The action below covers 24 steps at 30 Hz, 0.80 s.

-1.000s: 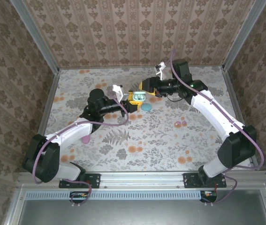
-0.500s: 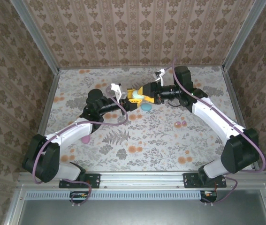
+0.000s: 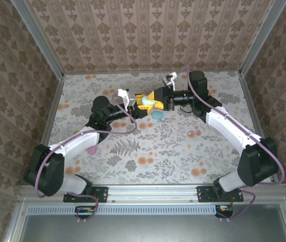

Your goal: Insert the wireless bluetooth earbuds into the charging case

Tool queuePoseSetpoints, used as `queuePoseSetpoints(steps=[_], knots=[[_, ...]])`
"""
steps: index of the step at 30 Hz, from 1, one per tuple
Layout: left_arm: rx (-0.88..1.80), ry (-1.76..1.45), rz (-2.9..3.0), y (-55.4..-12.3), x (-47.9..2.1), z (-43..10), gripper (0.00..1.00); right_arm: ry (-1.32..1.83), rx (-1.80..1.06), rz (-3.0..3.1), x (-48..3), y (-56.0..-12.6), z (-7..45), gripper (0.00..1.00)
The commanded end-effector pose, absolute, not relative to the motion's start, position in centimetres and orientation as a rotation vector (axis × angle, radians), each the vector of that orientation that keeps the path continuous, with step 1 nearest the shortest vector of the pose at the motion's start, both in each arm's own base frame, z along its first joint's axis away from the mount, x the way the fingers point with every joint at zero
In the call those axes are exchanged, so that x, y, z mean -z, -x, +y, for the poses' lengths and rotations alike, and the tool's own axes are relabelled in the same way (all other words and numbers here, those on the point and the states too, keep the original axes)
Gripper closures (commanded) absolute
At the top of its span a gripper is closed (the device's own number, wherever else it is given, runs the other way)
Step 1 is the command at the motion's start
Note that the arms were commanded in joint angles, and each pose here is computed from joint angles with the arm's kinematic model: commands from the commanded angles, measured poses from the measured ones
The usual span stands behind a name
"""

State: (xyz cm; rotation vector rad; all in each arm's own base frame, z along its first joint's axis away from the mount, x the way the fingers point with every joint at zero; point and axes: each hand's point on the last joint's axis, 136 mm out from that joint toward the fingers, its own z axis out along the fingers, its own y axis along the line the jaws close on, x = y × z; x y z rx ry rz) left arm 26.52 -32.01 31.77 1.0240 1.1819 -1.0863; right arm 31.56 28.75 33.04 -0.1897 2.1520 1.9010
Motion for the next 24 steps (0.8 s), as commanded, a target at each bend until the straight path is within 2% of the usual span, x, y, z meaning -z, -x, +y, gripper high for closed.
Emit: queuePoseSetpoints(steps=[1,5,12,15,17,20,23,24], knots=[[1.106,-1.029,1.143,-26.4,-32.8,-32.2,0.78,0.227,-1.949,2.130,-33.5,-31.1,28.8,0.48],[1.106,-1.031,1.143,-26.5,-32.8,-32.3,0.78,0.229,-1.958,2.139,-33.2,-31.0,28.9,0.53],[1.107,-1.035,1.147,-26.5,-32.8,-32.4,0.77,0.234,-1.970,2.147,-32.9,-30.9,29.0,0.53],[1.101,-1.033,1.153,-26.5,-32.6,-32.5,0.77,0.234,-1.963,2.142,-33.0,-31.1,28.9,0.65],[1.095,-1.026,1.163,-26.6,-32.5,-32.4,0.75,0.226,-1.946,2.140,-32.9,-31.3,28.8,0.67],[1.074,-1.018,1.195,-26.9,-31.9,-32.3,0.68,0.209,-1.921,2.143,-32.4,-31.5,28.6,0.70],[1.045,-1.024,1.240,-27.1,-30.9,-32.1,0.51,0.190,-1.882,2.122,-32.2,-31.9,28.2,0.72],[1.038,-1.032,1.252,-27.1,-30.6,-32.1,0.49,0.175,-1.862,2.116,-32.1,-32.1,28.0,0.73]])
